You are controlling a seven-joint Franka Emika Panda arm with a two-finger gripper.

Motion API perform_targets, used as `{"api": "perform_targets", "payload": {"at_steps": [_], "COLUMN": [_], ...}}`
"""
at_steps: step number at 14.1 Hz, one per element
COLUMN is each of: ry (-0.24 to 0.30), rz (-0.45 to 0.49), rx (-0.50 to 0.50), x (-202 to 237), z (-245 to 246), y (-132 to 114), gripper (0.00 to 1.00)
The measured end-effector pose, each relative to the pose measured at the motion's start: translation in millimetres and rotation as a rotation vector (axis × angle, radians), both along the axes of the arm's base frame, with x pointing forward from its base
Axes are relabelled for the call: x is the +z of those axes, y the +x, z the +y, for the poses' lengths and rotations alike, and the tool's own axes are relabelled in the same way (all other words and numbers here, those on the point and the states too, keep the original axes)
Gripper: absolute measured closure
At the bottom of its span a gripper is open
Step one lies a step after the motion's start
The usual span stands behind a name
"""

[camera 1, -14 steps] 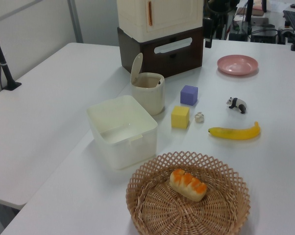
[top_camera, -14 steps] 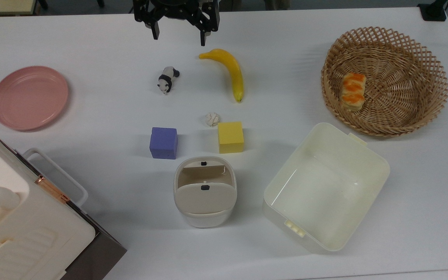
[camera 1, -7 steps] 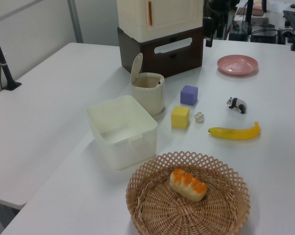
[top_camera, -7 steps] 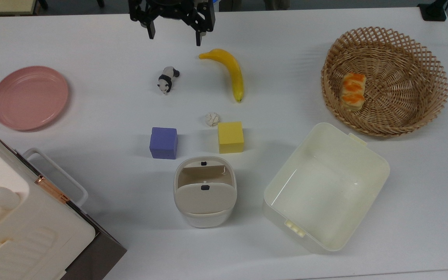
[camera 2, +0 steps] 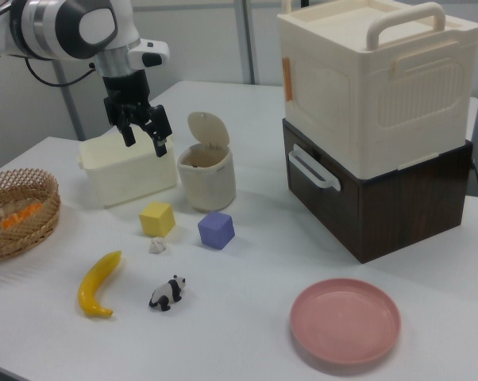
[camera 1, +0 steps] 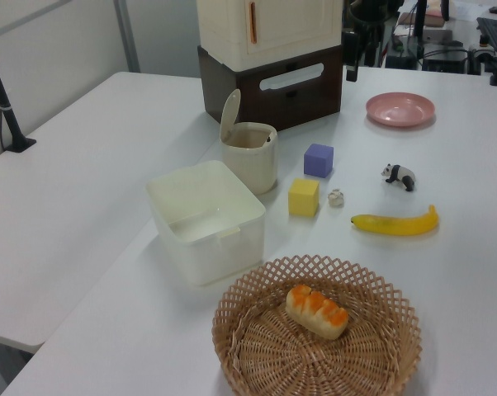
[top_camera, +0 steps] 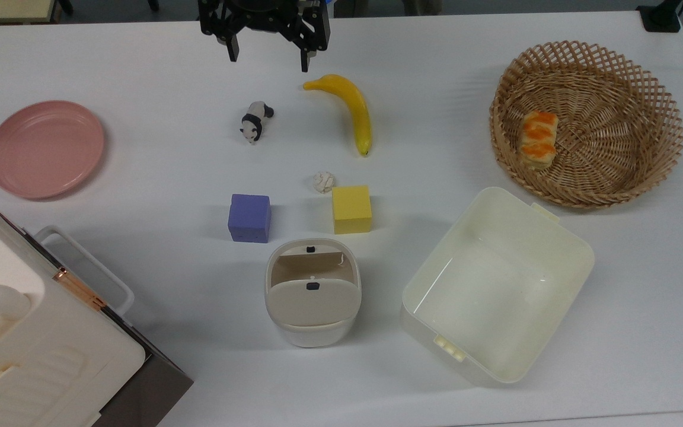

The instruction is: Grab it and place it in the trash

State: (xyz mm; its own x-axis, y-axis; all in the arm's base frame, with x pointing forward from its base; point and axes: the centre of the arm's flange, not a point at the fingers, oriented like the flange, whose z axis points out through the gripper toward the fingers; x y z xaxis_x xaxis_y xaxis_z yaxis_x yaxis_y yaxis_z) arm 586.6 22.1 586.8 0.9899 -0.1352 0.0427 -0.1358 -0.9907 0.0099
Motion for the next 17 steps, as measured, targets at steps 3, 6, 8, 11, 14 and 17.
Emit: {"api": "perform_targets", "payload": {"at_steps": [3,6,8,11,14,17], "ry": [0.000,0.000,-0.002,-0.004,-0.007,-0.012], "rz": [0.000,0.020,0.056,0.101,0.142,0.191], "rx": [0.000,0.011,0.038,0.069,0.118,0.163], "x": [-0.2,-10.9,-32.5,-59.5,-96.0,-147.8], "z": [0.1,5.9,21.8,34.7,62.6,91.8], "y": [0.0,3.1,10.0,18.2,26.6,30.7], "gripper": [0.00,0.00,0.00,0.00,0.00,0.00]}}
